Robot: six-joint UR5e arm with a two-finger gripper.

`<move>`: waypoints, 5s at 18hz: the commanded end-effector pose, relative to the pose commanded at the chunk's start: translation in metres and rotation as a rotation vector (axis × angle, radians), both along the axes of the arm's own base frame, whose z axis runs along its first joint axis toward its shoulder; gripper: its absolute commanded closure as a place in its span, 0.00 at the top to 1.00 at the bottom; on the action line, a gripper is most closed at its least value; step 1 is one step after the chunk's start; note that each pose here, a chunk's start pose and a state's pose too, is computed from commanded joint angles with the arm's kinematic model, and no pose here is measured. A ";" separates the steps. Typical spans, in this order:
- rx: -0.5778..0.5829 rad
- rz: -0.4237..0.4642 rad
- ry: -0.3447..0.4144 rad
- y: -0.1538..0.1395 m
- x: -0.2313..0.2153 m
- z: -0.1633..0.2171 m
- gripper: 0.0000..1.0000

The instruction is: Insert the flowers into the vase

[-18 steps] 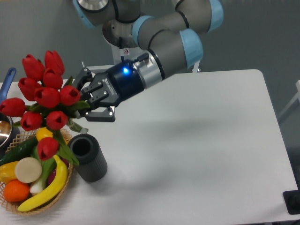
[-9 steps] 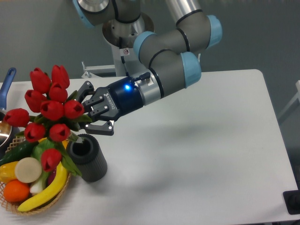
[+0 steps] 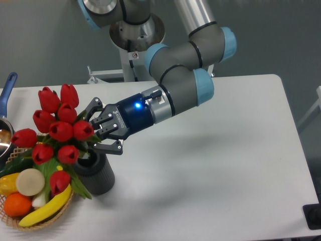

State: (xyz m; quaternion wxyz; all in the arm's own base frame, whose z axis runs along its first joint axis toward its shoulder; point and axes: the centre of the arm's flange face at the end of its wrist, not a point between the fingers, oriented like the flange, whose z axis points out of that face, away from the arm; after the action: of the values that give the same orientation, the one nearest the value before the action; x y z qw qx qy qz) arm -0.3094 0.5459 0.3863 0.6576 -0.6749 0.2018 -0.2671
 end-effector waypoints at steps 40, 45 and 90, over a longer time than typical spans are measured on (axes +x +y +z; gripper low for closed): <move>0.008 0.023 0.025 -0.028 0.016 -0.121 0.19; -0.001 0.026 0.018 -0.028 0.013 -0.129 0.19; -0.458 0.292 0.556 -0.130 -0.110 -0.044 1.00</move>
State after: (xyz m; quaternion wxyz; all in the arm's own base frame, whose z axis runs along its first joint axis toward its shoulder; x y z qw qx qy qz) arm -0.4190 0.4160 0.3420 0.4412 -0.8726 0.2091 -0.0157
